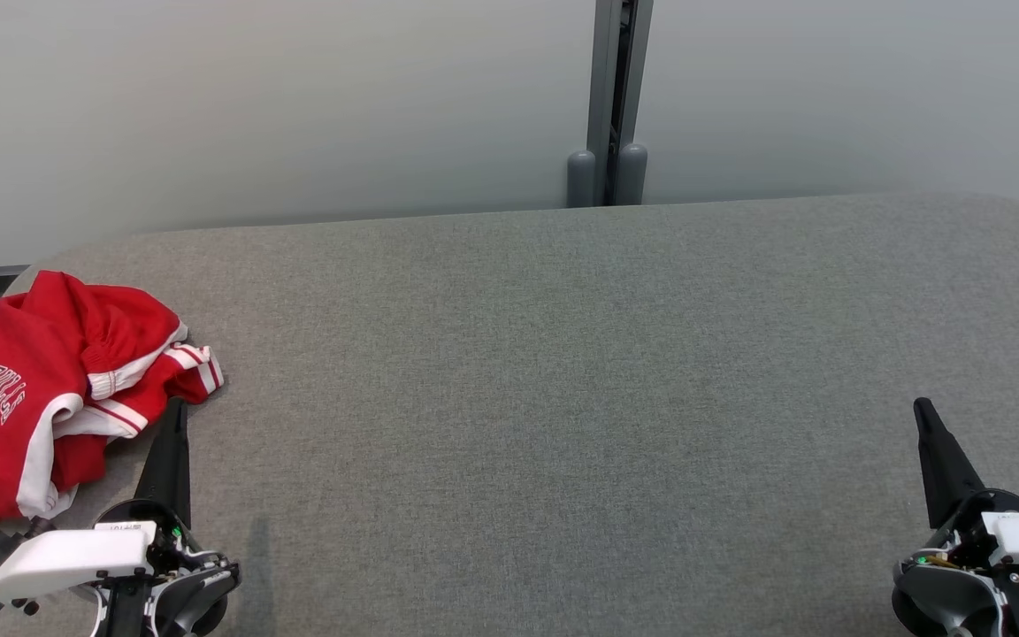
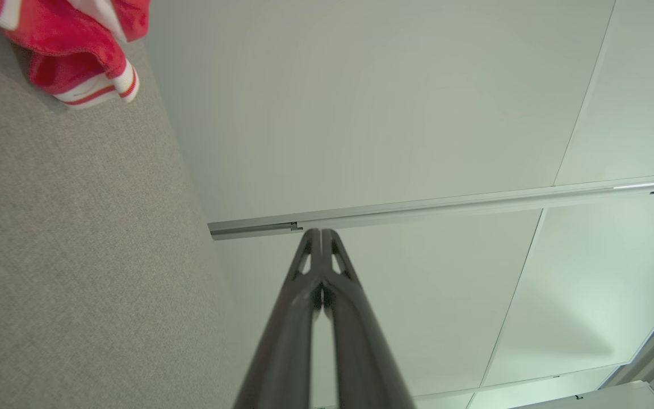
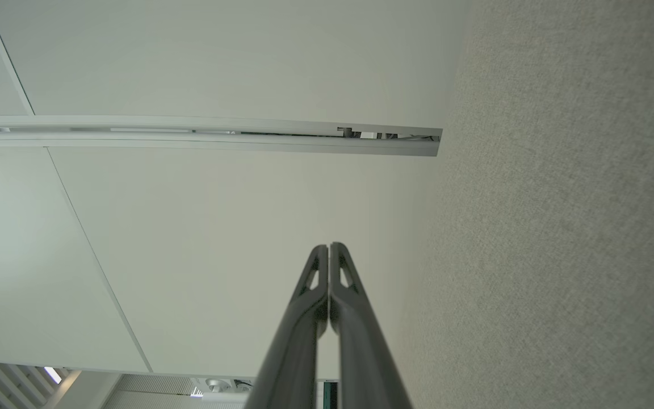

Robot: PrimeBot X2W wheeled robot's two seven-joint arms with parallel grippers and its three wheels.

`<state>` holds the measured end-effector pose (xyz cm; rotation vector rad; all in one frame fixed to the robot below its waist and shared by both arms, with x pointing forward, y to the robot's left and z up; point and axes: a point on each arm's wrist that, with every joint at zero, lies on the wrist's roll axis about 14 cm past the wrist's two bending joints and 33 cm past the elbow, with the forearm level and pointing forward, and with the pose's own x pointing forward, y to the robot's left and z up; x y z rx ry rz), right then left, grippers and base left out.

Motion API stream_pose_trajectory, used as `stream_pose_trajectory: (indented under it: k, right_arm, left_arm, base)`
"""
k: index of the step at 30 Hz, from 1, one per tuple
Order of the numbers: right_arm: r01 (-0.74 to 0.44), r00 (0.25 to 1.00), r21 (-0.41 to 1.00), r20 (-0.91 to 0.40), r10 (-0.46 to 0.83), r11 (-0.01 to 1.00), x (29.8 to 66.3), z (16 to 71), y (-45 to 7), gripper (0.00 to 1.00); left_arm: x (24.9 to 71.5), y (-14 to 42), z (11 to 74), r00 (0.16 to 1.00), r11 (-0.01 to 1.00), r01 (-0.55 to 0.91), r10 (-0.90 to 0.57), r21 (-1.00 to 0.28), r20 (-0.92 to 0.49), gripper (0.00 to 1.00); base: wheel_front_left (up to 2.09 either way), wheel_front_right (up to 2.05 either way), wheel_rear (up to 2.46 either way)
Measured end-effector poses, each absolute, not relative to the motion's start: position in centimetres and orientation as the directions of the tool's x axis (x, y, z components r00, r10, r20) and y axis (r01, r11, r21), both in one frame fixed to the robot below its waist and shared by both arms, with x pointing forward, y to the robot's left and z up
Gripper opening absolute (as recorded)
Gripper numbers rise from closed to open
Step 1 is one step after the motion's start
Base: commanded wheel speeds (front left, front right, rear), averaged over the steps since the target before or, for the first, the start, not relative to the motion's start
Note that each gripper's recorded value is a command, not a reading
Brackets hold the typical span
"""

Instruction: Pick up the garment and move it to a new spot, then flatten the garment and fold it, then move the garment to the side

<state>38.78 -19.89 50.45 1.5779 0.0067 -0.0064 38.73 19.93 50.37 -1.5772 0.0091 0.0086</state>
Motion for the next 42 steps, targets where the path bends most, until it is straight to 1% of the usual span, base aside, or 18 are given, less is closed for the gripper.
stream_pose_trajectory:
  k: [42]
  right_arm:
    - [0.008, 1.0, 1.0, -0.008, 0.0, -0.007, 38.78, 50.45, -19.89, 0.0]
  left_arm:
    - [38.73, 19.92, 50.36, 1.0, -0.006, -0.011, 0.0, -1.0, -0.011, 0.0]
  base:
    - [0.0, 0.0, 0.0]
